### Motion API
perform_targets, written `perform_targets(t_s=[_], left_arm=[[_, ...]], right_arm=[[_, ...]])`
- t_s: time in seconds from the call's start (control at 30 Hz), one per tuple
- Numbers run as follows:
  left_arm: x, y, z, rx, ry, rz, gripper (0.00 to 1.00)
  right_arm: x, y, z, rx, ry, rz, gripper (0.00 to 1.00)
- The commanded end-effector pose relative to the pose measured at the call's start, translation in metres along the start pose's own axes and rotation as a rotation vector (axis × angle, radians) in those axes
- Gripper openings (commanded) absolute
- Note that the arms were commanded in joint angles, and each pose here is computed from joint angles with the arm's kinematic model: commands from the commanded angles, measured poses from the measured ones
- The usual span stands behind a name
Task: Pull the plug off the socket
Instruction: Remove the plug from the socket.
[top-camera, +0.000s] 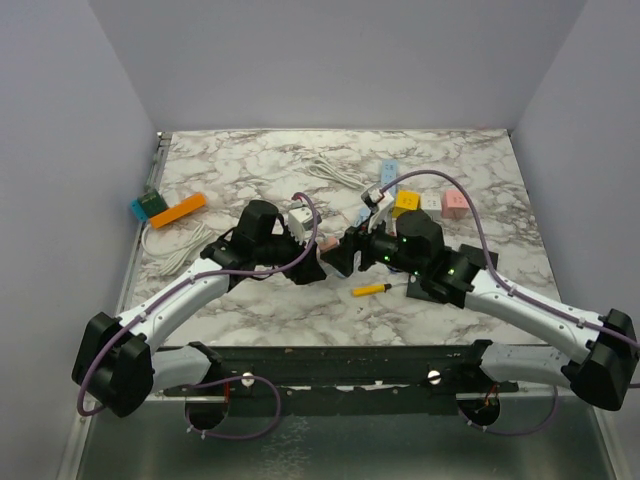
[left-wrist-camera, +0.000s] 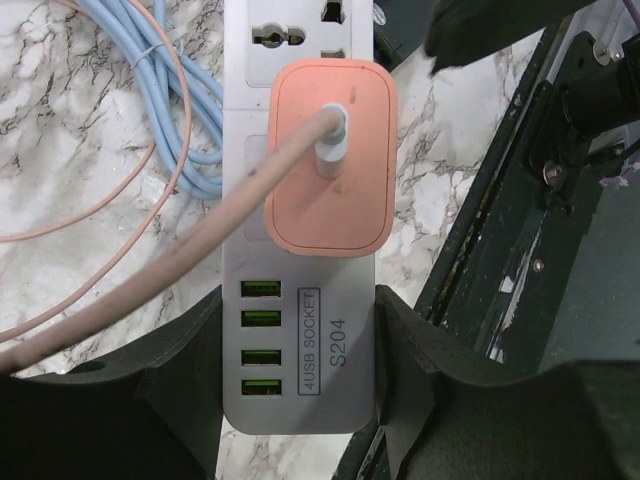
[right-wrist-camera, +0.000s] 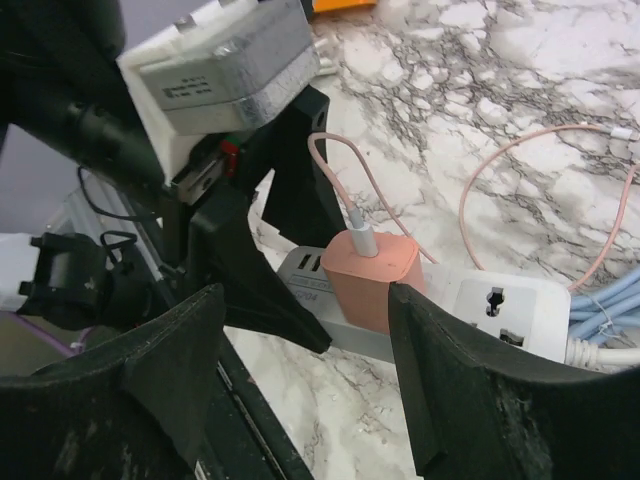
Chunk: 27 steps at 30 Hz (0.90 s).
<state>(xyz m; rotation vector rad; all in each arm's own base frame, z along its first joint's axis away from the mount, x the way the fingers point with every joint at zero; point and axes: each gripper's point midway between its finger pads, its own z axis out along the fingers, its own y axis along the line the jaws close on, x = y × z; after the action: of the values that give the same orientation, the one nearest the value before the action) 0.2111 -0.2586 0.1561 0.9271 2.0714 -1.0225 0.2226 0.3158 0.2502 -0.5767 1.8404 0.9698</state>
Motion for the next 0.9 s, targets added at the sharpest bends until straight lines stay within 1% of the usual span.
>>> perform_targets(t_s=[0.0, 0.13, 0.37, 0.53, 0.77, 0.8, 0.87], left_arm=[[-0.016, -0.006, 0.000, 0.036, -0.056, 0.041, 0.00], [-0.015, -0.006, -0.001, 0.036, -0.059, 0.039, 0.00], [-0.014, -0.006, 0.000, 0.041, -0.053, 0.034, 0.00], [-0.014, -0.005, 0.000, 0.035, -0.053, 0.035, 0.00], [-0.015, -0.003, 0.000, 0.025, -0.056, 0.036, 0.00], [-0.015, -0.003, -0.001, 0.025, -0.058, 0.036, 0.00], [-0.015, -0.004, -0.001, 0.029, -0.059, 0.038, 0.00]], right_arm=[[0.003, -0.018, 0.019, 0.153, -0.020, -0.035, 0.70], [0.017, -0.017, 0.024, 0.204, 0.000, -0.064, 0.67], [0.018, -0.024, 0.022, 0.262, -0.015, -0.085, 0.67], [0.028, -0.029, 0.028, 0.307, -0.004, -0.114, 0.67], [0.036, -0.020, 0.038, 0.312, -0.008, -0.151, 0.66], [0.038, -0.020, 0.039, 0.317, -0.008, -0.156, 0.66], [0.039, -0.022, 0.041, 0.338, -0.009, -0.162, 0.61]])
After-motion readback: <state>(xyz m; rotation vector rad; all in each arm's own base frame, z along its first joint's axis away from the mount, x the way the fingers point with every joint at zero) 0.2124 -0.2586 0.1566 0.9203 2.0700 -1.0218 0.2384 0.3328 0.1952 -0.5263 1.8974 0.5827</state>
